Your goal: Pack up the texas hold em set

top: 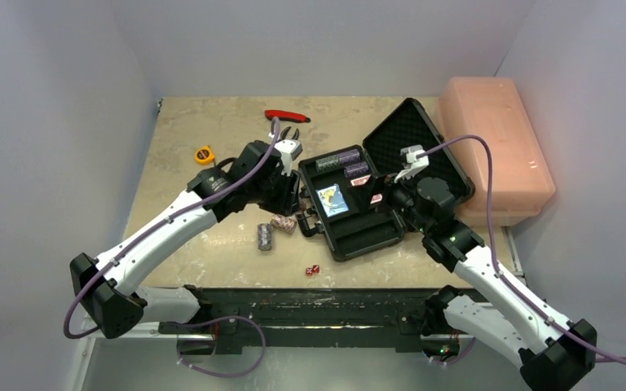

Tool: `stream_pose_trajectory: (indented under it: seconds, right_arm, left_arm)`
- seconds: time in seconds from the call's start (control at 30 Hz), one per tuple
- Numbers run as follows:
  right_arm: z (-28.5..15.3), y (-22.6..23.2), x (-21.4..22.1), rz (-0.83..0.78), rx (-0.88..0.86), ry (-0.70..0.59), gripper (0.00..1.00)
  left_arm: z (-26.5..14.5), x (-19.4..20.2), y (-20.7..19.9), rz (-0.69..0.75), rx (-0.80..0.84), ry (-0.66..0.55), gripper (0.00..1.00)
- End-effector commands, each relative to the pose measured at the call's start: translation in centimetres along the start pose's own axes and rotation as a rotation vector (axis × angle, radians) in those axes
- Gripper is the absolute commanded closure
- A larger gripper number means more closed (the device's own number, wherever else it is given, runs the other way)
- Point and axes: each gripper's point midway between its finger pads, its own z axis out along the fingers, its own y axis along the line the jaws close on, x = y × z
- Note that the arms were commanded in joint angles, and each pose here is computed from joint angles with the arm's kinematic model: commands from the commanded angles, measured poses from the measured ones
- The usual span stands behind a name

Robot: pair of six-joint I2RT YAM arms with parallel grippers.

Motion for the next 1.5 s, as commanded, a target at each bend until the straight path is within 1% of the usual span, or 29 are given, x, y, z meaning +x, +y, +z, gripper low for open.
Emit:
stream_pose_trajectory:
  seconds: [0.0, 0.17, 0.3, 0.37, 0.47, 0.63, 0.77, 1.0, 1.27, 1.47]
  right_arm:
    - [0.7, 3.4, -0.9, -0.106, -0.183, -0.047, 0.05]
    - [0.7, 6.0, 0.3, -0.176, -0.285, -0.059, 0.05]
    - [0.8, 8.1, 1.5, -0.262, -0.344, -0.076, 0.04]
    - [0.7, 9.2, 2.4, -0.317, -0.401, -0.082, 0.01]
    - [0.2, 10.8, 3.1, -0.378, -0.490, -0.120, 0.01]
    - [-0.3, 11.9, 3.3, -0.480, -0.559, -0.201, 0.01]
    - [0.1, 12.3, 3.5, -0.534, -0.564, -0.228, 0.02]
    - [1.8, 13.3, 4.3, -0.608, -0.510, -0.216, 0.09]
    - [2.8, 14.4, 4.5, -0.626, -0.488, -0.240, 0.12]
    - [3.7, 14.6, 3.7, -0.634, -0.450, -0.265, 0.15]
  left_arm:
    - [-2.9, -3.1, -2.5, 0.088, 0.124, -0.028, 1.00]
    - [-4.5, -3.8, -3.4, 0.112, 0.204, -0.002, 1.00]
    - [-4.5, -3.8, -3.0, 0.158, 0.202, 0.013, 1.00]
    - [-4.3, -3.5, -2.9, 0.173, 0.210, 0.013, 1.00]
    - [-4.3, -3.2, -3.1, 0.191, 0.241, 0.008, 1.00]
    - [-4.7, -2.6, -4.2, 0.203, 0.327, -0.002, 1.00]
    - [-4.6, -2.5, -4.4, 0.180, 0.365, -0.001, 1.00]
    - [-3.9, -2.4, -3.9, 0.109, 0.367, 0.010, 1.00]
    - [-3.8, -2.5, -3.5, 0.095, 0.349, 0.002, 1.00]
    - [-3.6, -2.4, -3.3, 0.095, 0.345, 0.007, 1.00]
